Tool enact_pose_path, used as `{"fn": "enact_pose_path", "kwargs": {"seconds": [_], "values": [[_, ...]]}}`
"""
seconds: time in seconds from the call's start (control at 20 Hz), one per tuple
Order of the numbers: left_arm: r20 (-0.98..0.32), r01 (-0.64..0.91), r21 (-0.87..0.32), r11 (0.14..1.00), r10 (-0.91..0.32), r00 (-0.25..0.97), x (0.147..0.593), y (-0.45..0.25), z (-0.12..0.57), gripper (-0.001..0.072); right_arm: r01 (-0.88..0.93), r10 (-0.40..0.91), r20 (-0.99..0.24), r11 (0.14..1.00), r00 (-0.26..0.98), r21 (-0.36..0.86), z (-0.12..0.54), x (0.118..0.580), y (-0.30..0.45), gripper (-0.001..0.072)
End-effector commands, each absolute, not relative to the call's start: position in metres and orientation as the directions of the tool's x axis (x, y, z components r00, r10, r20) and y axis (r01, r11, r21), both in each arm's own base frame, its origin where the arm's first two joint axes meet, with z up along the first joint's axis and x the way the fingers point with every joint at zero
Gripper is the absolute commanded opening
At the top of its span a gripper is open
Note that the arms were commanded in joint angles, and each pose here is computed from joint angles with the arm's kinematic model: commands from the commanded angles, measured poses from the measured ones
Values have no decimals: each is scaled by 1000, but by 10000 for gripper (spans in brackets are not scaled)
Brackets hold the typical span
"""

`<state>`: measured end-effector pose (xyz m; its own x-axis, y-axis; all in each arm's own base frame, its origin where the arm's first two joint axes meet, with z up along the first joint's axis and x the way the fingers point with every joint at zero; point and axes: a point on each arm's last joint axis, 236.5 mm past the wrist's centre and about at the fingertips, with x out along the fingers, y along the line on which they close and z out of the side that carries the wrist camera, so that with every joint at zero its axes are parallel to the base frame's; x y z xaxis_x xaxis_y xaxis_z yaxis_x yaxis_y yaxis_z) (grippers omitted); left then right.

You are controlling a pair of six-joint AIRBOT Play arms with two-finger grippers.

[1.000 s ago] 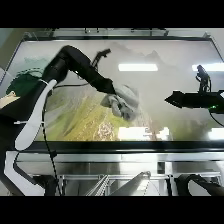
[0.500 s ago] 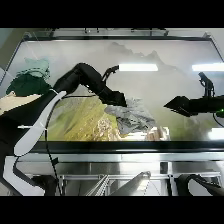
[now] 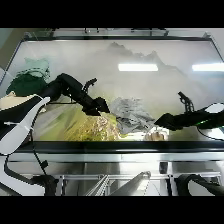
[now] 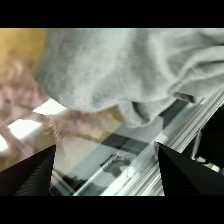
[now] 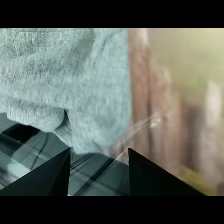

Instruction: Fold the shirts.

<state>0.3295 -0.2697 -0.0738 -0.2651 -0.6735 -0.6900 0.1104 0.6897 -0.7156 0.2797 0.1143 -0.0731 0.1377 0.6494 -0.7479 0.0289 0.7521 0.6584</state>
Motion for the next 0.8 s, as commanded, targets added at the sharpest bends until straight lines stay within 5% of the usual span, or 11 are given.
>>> {"fn": "enact_pose_path", "kwargs": {"seconds": [0.0,0.2,0.25,0.3,0.35,0.4,0.55,0.75], "values": [[-680,88,-727,681,-696,-233,335,-288,-101,697,3,706,-688,698,171,717,-90,296,145,391],[-695,163,-718,677,-707,-130,380,-316,-103,647,4,729,-650,664,216,747,-91,313,151,378],[-692,179,-720,671,-714,-105,392,-321,-99,488,-5,731,-646,663,220,748,-89,315,150,334],[-689,194,-720,666,-719,-91,400,-324,-95,208,-29,733,-643,664,221,747,-86,316,151,216],[-684,213,-723,657,-724,-86,406,-327,-89,11,-54,741,-635,659,218,750,-82,316,153,67],[-678,226,-727,648,-730,-87,409,-327,-81,14,-88,758,-620,645,205,759,-73,314,156,16],[-647,289,-748,597,-753,-120,411,-318,-33,14,-209,818,-541,574,197,792,-18,319,160,16],[-603,457,-710,536,-798,0,417,-278,104,14,-415,829,-345,529,440,740,140,355,116,16]]}}
